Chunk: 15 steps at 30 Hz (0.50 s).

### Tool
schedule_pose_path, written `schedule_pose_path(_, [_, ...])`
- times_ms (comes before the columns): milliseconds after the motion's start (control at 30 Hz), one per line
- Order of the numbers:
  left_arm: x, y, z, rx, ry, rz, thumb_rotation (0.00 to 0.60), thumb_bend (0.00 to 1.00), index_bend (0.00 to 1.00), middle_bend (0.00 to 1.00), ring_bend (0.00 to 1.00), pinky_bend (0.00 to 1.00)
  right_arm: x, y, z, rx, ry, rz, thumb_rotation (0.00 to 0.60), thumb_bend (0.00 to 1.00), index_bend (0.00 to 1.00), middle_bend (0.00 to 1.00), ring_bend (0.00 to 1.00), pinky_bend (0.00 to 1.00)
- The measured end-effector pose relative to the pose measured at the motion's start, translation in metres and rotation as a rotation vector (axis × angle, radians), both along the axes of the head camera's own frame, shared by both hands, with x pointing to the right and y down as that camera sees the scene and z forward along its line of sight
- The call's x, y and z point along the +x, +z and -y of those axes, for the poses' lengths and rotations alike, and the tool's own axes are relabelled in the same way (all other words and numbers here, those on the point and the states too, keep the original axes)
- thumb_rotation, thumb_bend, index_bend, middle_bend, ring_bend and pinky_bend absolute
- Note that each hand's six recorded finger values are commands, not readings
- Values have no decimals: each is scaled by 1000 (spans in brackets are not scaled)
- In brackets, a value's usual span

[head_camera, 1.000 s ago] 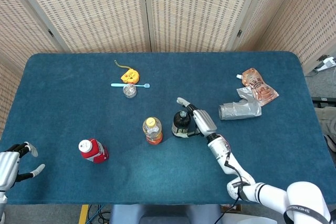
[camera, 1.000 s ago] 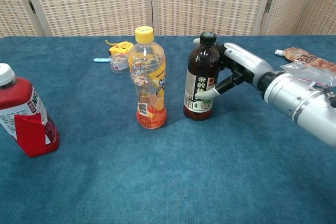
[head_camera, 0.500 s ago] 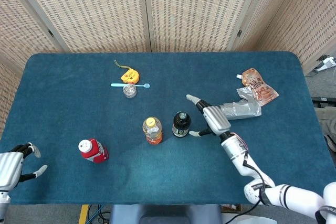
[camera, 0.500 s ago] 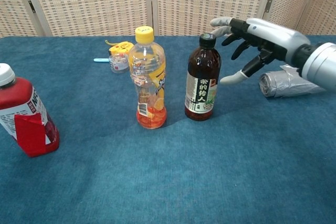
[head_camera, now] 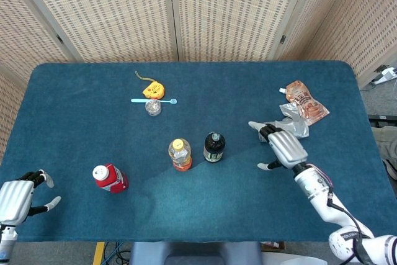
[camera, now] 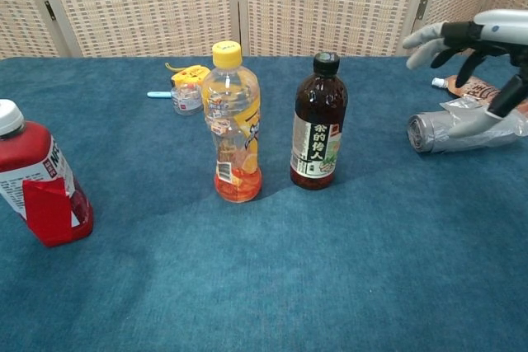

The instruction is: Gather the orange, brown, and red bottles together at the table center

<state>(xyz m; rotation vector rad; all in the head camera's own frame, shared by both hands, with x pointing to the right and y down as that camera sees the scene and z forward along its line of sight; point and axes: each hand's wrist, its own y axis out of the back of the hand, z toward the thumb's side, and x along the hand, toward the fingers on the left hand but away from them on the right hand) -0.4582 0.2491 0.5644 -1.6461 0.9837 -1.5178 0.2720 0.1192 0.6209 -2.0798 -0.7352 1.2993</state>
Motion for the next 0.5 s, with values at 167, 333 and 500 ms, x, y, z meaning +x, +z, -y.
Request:
schedule_pose_path(167, [3,2,0,0,3,-12,600,135,537,454,411,611,29,-15,-12,34,-22,-131,600,0,169,214,151,317])
schedule_pose_path(333, [5,3,0,6,2,-26,600,135,527,454,411,611,50,-28,-27,80,-21,-186,600,0,185,237,151,317])
schedule_pose_path(500, [6,3,1,9,-1,-39,600,135,522,454,411,611,70,-41,-42,123,-23,-206,600,0,222,259,151,317])
